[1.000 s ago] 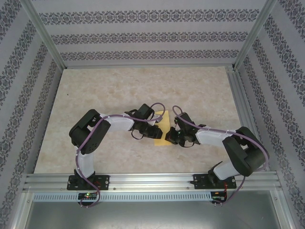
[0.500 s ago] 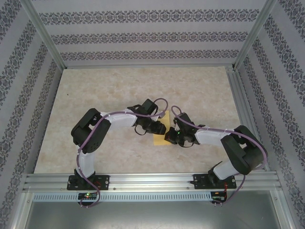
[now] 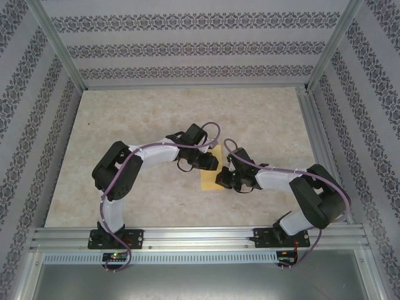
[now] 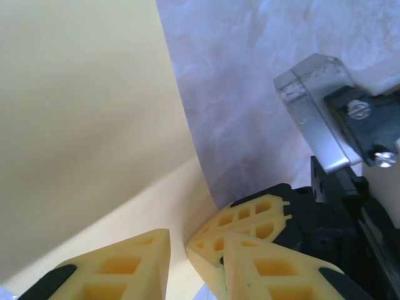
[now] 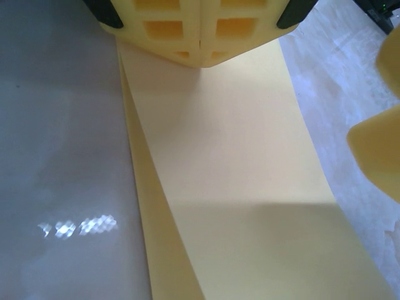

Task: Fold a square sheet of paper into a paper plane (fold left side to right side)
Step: First fold the square sheet of paper in half at the center of the table.

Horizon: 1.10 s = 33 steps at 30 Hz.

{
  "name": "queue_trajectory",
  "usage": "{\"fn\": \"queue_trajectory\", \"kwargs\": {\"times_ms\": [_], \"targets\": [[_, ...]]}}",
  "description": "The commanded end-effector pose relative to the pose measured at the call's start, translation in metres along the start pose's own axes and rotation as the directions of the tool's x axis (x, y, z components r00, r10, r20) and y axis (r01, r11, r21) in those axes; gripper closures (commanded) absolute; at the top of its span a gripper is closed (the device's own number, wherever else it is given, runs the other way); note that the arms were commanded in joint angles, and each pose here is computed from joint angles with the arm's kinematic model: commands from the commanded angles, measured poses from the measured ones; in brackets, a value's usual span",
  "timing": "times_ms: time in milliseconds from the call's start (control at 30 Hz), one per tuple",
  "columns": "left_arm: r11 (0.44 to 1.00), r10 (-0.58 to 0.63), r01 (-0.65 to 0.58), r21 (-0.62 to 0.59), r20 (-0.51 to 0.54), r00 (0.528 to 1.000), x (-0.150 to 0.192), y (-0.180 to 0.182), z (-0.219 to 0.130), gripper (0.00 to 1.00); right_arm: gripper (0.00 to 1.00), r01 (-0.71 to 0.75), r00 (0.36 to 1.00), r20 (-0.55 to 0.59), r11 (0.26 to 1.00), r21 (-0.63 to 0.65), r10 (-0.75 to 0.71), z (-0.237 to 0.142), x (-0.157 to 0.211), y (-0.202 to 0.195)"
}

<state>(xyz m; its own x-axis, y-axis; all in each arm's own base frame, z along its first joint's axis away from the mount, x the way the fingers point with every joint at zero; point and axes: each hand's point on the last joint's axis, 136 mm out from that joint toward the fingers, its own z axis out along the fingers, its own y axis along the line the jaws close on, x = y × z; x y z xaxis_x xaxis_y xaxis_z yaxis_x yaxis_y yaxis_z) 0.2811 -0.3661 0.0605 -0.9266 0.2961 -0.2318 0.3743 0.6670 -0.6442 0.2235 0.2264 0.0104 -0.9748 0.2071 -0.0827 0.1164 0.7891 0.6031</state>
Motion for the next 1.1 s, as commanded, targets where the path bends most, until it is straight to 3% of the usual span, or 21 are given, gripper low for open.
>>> {"fn": "queue_trajectory", "kwargs": {"times_ms": [0,500,1067], "targets": [[1.000,0.013,-0.013,0.009,-0.004,1.000,0.001,0.015,0.009,0.70,0.99,-0.023,0.999,-0.032,0.985,0.168,0.029,0.005,0.019,-0.047],[0.998,0.010,-0.008,-0.059,0.029,1.000,-0.007,0.057,0.012,0.73,0.99,-0.009,0.999,-0.048,0.975,0.224,0.020,0.000,0.024,-0.058],[0.996,0.012,-0.004,-0.091,0.089,0.996,-0.040,0.070,0.009,0.69,0.99,0.007,0.998,-0.069,0.969,0.248,0.011,0.002,0.026,-0.062]]}}
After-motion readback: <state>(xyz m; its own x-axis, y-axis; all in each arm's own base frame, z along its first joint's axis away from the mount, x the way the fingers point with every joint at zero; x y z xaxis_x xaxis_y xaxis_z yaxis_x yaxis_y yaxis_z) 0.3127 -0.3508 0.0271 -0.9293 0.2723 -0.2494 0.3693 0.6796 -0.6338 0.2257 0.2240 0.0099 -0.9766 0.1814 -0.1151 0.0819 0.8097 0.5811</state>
